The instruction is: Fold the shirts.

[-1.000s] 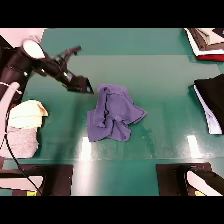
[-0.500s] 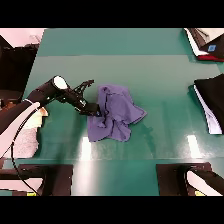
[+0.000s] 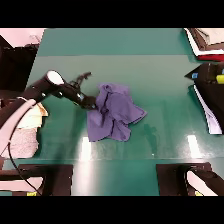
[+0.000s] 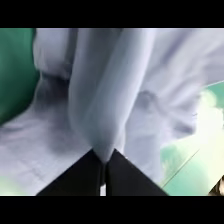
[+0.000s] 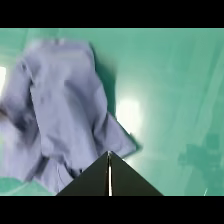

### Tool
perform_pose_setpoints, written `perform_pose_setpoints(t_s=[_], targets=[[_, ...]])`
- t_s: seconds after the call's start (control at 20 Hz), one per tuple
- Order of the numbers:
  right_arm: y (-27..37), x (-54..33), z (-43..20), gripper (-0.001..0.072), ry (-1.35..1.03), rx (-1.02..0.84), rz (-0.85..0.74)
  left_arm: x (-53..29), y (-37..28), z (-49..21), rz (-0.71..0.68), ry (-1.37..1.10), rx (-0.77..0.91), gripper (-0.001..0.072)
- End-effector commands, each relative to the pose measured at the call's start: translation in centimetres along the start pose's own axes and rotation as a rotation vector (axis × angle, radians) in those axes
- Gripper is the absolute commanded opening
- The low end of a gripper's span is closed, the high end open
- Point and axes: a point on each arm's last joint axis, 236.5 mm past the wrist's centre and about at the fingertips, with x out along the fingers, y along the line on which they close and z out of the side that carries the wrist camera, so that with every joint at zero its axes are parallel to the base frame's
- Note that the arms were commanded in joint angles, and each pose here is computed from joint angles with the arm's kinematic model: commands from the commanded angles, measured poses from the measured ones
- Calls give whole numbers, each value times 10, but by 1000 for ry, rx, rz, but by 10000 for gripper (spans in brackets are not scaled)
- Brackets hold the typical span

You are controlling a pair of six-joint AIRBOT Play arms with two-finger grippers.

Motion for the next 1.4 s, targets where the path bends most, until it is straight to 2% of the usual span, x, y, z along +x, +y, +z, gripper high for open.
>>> perform_pose_setpoints(t_s=[0.0, 0.05, 0.1, 0.15, 0.35, 0.55, 0.75, 0.95, 1.35], targets=[[-10, 19, -43, 25, 78, 48, 3, -97, -25, 45, 18, -193, 99, 22], [-14, 26, -55, 158, 104, 67, 3, -131, -35, 58, 37, -272, 137, 23], [-18, 33, -65, 391, 125, 84, 3, -163, -47, 68, 61, -352, 179, 23], [-19, 42, -77, 491, 157, 109, 17, -187, -57, 73, 87, -410, 215, 23], [-5, 79, -98, 491, 162, 228, 164, -230, -78, 77, 151, -505, 295, 23], [-8, 118, -115, 490, 148, 317, 200, -226, -70, 70, 181, -463, 293, 23], [2, 175, -134, 491, 210, 292, 178, -222, -69, 61, 175, -421, 292, 23], [21, 228, -126, 491, 181, 335, 211, -220, -69, 57, 175, -404, 292, 23], [61, 295, -112, 490, 312, 267, 265, -220, -69, 57, 174, -402, 292, 23]])
